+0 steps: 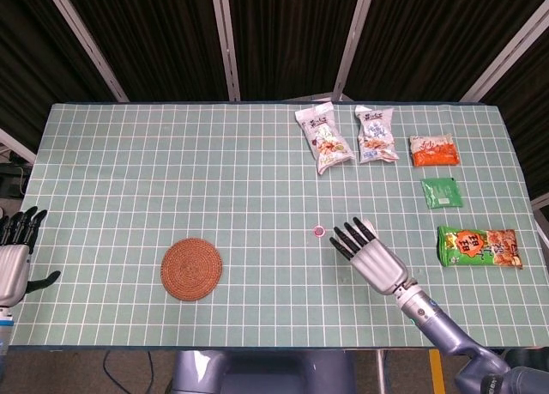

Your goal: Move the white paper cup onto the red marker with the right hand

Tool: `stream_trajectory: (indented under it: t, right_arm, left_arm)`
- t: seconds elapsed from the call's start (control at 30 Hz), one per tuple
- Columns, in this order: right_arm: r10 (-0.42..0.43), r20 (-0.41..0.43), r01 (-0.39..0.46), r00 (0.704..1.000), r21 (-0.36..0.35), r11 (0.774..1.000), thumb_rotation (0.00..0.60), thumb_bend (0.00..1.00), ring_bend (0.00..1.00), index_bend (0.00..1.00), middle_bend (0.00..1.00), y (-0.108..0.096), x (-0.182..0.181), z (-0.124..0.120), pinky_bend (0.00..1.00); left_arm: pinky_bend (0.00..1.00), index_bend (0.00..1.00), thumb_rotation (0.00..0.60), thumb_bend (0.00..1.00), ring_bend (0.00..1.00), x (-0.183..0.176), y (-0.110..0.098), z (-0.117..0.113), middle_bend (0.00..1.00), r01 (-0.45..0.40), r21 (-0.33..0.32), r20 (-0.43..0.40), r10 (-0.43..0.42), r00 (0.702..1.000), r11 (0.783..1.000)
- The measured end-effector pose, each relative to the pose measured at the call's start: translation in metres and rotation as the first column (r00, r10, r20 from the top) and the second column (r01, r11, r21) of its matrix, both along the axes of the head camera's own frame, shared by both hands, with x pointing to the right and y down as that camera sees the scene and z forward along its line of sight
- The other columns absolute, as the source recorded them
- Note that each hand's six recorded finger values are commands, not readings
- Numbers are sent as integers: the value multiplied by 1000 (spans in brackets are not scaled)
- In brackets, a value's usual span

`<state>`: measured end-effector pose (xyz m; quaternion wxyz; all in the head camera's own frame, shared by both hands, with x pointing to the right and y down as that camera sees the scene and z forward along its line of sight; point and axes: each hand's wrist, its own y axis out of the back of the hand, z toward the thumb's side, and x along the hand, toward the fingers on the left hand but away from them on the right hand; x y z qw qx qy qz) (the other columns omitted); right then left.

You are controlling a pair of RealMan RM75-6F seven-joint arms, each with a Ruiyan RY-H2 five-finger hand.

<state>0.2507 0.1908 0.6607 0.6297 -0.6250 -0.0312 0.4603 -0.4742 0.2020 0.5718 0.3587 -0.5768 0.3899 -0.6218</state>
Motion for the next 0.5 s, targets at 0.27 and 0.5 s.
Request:
stream_trajectory:
  t: [0.27, 0.5]
  right_arm:
    - [-191, -114, 204, 975, 116, 972, 600, 0, 0, 0, 0, 5, -14, 21, 51]
    - [-246, -208, 280, 947, 153, 948, 600, 10, 0, 0, 19, -1, -19, 41, 111]
  left_arm:
    - [0, 0, 600, 0, 0, -2, 1, 3, 0, 3, -20, 3, -3, 1000, 1000]
    - [0, 0, 600, 0, 0, -4, 1, 5, 0, 9, -33, 9, -8, 1000, 999]
